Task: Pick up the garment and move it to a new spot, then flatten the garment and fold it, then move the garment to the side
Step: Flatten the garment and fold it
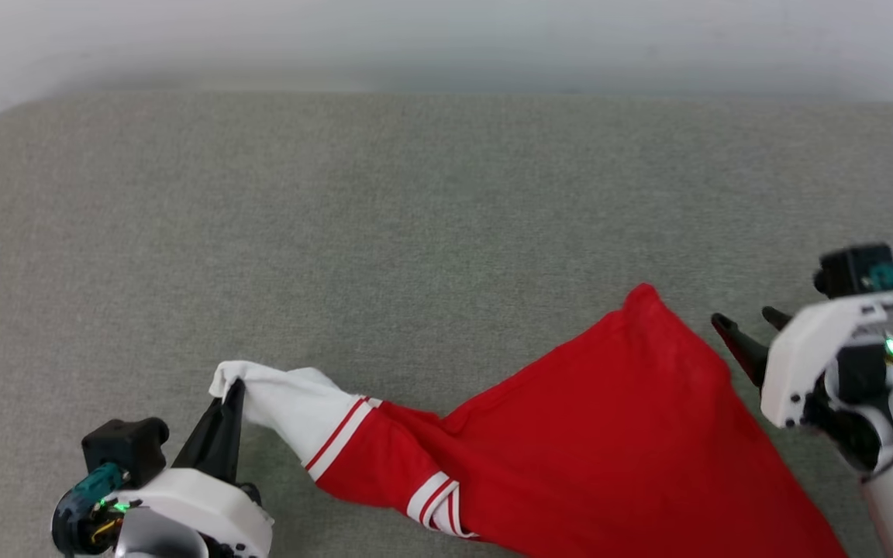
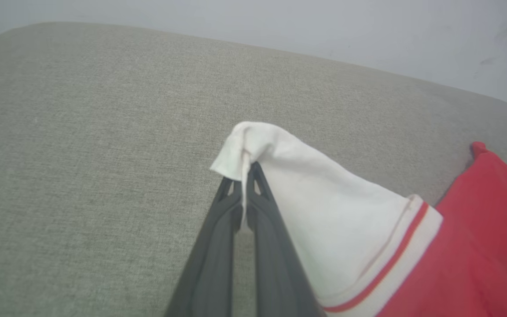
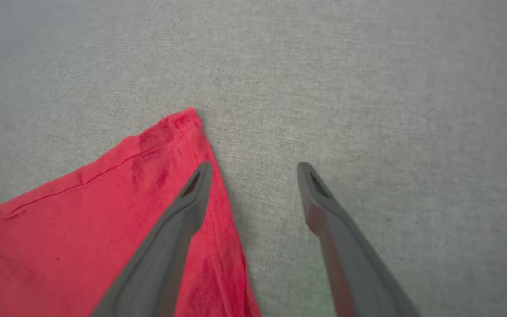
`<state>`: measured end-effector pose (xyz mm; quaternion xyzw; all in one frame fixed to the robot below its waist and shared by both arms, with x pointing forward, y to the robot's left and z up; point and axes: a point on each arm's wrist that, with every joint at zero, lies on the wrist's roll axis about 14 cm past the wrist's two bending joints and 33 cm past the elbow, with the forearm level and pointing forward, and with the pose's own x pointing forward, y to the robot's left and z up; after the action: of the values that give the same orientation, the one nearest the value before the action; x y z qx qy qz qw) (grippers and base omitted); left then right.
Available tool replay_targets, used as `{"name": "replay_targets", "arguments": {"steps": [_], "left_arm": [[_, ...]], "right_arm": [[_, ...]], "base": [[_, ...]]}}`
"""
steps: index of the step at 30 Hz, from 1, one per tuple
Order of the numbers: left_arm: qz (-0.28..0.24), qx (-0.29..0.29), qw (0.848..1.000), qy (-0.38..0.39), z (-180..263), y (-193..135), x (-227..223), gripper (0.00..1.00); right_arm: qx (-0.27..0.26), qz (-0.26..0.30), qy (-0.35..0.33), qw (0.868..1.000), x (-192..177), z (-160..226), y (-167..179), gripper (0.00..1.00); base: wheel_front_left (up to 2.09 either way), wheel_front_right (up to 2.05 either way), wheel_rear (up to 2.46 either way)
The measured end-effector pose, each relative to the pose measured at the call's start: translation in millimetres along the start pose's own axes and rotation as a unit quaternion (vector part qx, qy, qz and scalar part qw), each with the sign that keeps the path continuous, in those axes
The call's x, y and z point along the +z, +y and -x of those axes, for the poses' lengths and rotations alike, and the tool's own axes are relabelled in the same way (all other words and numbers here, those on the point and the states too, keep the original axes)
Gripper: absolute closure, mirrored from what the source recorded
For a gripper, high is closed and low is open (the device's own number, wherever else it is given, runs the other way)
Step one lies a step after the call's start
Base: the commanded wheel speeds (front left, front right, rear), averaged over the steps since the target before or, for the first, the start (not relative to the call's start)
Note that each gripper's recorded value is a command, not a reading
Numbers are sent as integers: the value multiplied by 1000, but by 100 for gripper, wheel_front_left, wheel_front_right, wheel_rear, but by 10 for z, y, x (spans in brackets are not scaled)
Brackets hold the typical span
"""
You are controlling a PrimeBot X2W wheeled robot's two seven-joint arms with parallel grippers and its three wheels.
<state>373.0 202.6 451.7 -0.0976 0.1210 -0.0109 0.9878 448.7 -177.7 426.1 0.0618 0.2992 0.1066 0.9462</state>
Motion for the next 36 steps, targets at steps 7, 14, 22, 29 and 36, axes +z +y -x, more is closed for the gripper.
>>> {"name": "replay_targets", "arguments": {"steps": [7, 14, 22, 29, 36], "left_arm": [[5, 3, 1000, -3, -127, 19, -18, 100], [9, 16, 1000, 2, -231, 108, -101, 100], [13, 36, 999, 18, -226, 250, -245, 100], [11, 33, 999, 6, -238, 263, -181, 100], [-26, 14, 998, -47, -359, 248, 240, 100]], "right_arm": [[57, 90, 129, 986, -15, -385, 294, 0], [95, 131, 210, 964, -254, -683, 496, 0], [107, 115, 289, 944, -525, -788, 489, 100], [117, 110, 267, 950, -437, -752, 543, 100], [91, 95, 165, 978, 97, -693, 402, 100]], "base": [[0, 0, 0], [0, 0, 0], [0, 0, 0], [0, 0, 0], [0, 0, 0]]}}
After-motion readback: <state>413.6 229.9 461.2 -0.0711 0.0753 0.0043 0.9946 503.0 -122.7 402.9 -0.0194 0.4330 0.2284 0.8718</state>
